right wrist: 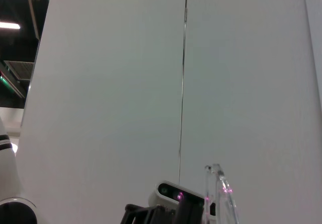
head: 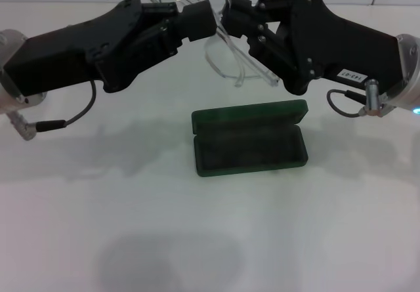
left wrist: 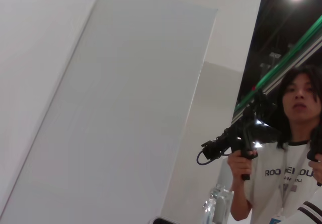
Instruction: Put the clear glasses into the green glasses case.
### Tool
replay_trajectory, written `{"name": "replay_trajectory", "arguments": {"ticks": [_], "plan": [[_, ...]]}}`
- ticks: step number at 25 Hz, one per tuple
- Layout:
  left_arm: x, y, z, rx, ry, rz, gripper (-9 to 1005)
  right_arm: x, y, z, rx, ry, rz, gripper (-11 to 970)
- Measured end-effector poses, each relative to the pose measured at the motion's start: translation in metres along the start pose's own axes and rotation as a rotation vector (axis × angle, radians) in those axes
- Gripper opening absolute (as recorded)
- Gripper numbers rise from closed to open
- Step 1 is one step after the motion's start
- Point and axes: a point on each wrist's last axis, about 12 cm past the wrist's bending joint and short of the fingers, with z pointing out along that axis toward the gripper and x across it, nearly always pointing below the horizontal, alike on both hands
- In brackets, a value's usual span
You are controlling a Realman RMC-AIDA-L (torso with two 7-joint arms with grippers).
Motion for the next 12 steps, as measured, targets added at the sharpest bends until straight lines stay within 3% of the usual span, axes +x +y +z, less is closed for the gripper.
{"name": "replay_trajectory", "arguments": {"ticks": [12], "plan": [[0.001,-0.0003,-0.0014,-0.003,0.007,-0.008,32,-0.0001,-0.001,-0.0025,0.021,-0.002,-0.002,67]]}}
